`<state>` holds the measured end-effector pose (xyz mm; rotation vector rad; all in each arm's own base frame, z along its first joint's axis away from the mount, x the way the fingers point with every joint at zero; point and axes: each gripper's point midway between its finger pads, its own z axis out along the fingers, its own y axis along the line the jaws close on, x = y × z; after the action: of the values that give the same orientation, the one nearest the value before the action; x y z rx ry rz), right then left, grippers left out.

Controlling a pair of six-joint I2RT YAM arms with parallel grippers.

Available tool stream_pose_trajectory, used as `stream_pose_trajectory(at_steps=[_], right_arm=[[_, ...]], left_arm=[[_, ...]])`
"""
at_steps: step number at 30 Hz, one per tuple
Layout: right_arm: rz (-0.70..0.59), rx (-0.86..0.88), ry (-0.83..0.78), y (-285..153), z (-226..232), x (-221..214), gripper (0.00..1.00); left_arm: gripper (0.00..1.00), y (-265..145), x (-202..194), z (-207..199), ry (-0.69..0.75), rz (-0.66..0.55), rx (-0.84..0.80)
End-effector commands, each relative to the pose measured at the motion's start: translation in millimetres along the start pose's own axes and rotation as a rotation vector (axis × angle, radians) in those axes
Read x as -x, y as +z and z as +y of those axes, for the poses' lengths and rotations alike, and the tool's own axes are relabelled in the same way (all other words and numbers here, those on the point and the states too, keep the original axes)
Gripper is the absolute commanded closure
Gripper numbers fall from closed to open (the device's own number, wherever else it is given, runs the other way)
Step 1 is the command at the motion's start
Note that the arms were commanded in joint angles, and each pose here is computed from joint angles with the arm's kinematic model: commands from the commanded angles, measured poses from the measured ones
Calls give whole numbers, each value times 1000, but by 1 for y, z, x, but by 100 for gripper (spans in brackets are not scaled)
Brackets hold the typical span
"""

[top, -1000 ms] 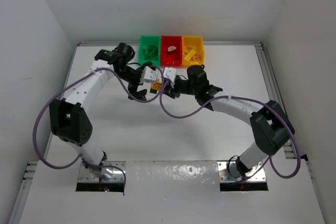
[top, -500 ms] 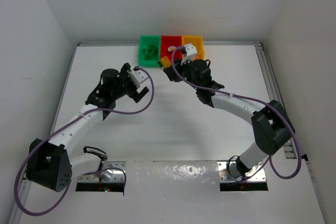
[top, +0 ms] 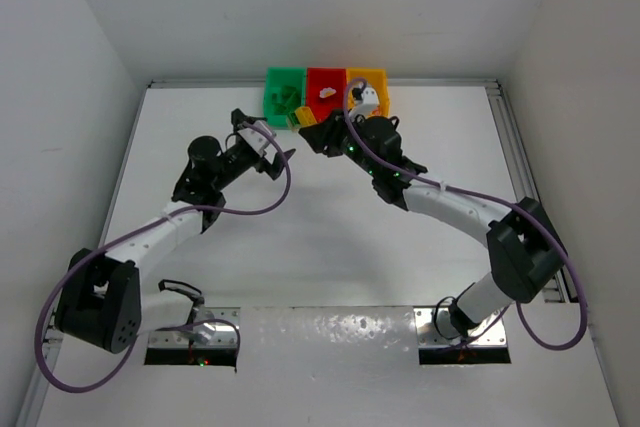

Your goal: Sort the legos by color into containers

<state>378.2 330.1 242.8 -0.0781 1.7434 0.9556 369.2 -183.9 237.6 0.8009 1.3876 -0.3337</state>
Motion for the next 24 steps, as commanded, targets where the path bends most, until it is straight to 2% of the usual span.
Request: stream_pose_trajectory(at_steps=[1, 6, 9, 16, 20, 21, 24], right_arm=[[-53, 111, 73, -7, 34, 17, 100], [-63, 153, 94, -7, 46, 21, 100], [-47, 168, 108, -8, 51, 18, 100], [-25, 191, 133, -8, 57, 9, 100], [-19, 194, 137, -6, 57, 7, 100], [-17, 196, 140, -6, 58, 6, 100], [-10, 202, 154, -6, 59, 5, 100]], left_arm=[[1, 7, 25, -24, -5, -112, -112], [5, 8, 23, -29, -35, -118, -126], [10, 10, 27, -25, -5, -139, -106], [30, 12, 30, -21, 47, -151, -88], [36, 12, 32, -25, 56, -158, -111], [39, 12, 32, -25, 60, -160, -110], [58, 12, 35, -20, 73, -162, -90]])
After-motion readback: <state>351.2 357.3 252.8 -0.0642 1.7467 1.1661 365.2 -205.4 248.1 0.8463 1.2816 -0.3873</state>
